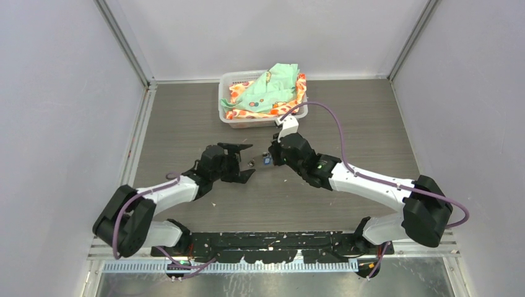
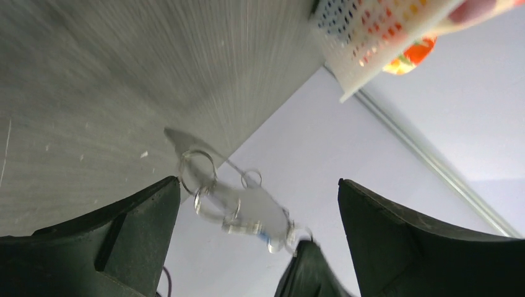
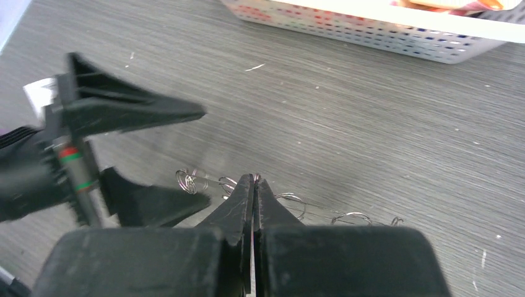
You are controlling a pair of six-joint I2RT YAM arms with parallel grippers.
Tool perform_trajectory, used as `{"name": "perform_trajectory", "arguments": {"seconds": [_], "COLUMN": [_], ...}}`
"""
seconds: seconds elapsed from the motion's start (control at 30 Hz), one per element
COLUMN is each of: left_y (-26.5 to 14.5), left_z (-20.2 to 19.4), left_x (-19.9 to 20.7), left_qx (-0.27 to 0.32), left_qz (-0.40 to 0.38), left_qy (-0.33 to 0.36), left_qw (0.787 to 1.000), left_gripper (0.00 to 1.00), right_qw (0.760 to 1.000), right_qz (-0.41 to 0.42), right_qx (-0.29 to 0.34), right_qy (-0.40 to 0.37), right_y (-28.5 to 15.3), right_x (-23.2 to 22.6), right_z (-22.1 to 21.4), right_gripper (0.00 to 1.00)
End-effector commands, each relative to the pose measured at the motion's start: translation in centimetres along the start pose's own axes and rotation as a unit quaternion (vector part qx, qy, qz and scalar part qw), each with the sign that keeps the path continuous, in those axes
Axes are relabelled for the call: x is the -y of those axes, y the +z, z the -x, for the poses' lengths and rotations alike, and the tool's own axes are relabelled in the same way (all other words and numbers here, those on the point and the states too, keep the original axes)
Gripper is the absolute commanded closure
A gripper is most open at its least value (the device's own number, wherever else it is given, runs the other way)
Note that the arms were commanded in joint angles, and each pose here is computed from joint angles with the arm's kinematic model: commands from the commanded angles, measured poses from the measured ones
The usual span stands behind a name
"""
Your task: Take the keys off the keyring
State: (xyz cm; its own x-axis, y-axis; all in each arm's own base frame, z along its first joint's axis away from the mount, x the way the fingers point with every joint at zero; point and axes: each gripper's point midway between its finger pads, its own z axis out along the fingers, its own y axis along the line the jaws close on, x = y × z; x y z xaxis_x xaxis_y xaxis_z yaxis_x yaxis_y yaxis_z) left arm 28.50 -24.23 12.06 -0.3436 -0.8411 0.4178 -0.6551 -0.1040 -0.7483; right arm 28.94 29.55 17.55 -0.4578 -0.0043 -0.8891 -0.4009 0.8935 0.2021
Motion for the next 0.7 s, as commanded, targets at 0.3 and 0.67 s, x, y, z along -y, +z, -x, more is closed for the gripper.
{"name": "perform_trajectory", "arguments": {"seconds": [0.3,0.67], "left_y": [2.8,2.6], "left_z": [-1.6,-1.8], "left_x": [1.9,1.9], "left_qx": [-0.020,-0.025], "left_qz": [-0.034,-0.050], "left_qy": [-0.017,-0.014], "left_qw": [0.999,0.998], "left_gripper": [0.19,0.50], "right_qw": [0.991,0.987], "right_qz": [0.118,0.148], "right_qx": [0.058,0.054], "right_qy": [-0.001,-0.010], "right_y": [-2.5,-4.2], "right_x": [-4.6,-5.2], "right_z": [4.3,4.7], "right_gripper": [0.99,0.99]}}
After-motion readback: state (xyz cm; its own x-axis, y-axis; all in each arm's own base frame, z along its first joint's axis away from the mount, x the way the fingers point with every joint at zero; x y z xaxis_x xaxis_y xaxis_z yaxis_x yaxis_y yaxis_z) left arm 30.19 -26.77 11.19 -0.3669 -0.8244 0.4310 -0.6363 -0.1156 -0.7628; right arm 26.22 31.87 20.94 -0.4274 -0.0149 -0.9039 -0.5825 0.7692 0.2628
